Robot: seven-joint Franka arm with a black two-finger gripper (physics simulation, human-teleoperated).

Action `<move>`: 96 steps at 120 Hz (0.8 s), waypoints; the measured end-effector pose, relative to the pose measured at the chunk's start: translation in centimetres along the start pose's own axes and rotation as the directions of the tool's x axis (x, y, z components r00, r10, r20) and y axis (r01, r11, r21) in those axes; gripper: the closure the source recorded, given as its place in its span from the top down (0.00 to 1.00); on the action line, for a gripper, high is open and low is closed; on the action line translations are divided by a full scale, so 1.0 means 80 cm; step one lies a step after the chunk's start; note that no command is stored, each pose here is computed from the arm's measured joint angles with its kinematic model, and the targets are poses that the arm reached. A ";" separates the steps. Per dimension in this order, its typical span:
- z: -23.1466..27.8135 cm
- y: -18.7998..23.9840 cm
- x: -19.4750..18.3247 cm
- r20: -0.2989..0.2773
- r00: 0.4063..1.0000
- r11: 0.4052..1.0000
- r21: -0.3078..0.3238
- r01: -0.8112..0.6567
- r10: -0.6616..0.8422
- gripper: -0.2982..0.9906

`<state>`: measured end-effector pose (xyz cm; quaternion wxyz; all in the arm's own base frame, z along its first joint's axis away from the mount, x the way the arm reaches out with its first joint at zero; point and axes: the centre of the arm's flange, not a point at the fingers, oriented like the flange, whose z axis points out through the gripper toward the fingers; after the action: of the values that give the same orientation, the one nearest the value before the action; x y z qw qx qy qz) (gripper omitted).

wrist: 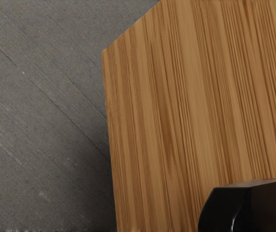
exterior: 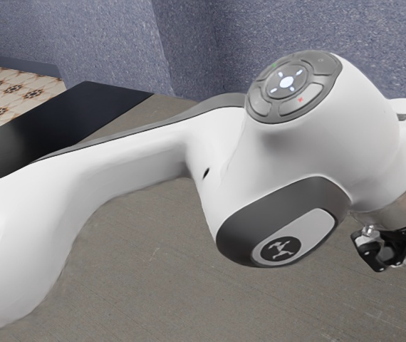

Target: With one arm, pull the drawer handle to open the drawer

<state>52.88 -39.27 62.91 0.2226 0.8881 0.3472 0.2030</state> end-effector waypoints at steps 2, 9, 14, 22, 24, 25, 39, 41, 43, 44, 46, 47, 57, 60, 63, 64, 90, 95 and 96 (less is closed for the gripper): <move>-0.002 -0.001 0.000 0.000 1.000 1.000 -0.001 0.001 -0.001 0.74; -0.007 -0.004 0.000 0.000 1.000 1.000 -0.006 0.005 -0.005 0.73; -0.011 -0.006 0.000 0.000 1.000 1.000 -0.009 0.006 -0.006 0.73; -0.016 -0.009 0.000 0.000 1.000 1.000 -0.015 0.009 -0.009 0.73; -0.016 -0.010 0.000 0.000 1.000 1.000 -0.016 0.010 -0.010 0.73; -0.017 -0.010 0.000 0.000 1.000 1.000 -0.016 0.010 -0.010 0.73; -0.024 -0.018 0.000 0.000 1.000 1.000 -0.016 0.017 -0.017 0.72; -0.025 -0.019 0.000 0.000 1.000 1.000 -0.015 0.018 -0.018 0.72; -0.026 -0.021 -0.001 0.001 1.000 1.000 -0.014 0.019 -0.019 0.72; -0.027 -0.021 0.000 0.000 1.000 1.000 -0.014 0.020 -0.020 0.72; -0.028 -0.022 0.000 0.000 1.000 1.000 -0.014 0.020 -0.020 0.72; -0.029 -0.023 -0.001 0.000 1.000 1.000 -0.013 0.021 -0.021 0.72; -0.035 -0.032 -0.001 -0.004 1.000 1.000 -0.005 0.022 -0.022 0.73; -0.036 -0.034 -0.001 -0.005 1.000 1.000 -0.002 0.023 -0.023 0.73; -0.037 -0.037 -0.002 -0.006 1.000 1.000 0.001 0.024 -0.024 0.73; -0.037 -0.038 -0.002 -0.006 1.000 1.000 0.002 0.024 -0.024 0.73; -0.042 -0.059 -0.003 -0.009 0.999 0.999 0.033 0.038 -0.038 0.74; -0.047 -0.064 -0.003 -0.010 0.999 0.999 0.035 0.042 -0.041 0.74; -0.048 -0.065 -0.003 -0.010 0.999 0.998 0.036 0.042 -0.042 0.74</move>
<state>47.99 -35.07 63.23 0.2092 0.8835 0.3705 0.1962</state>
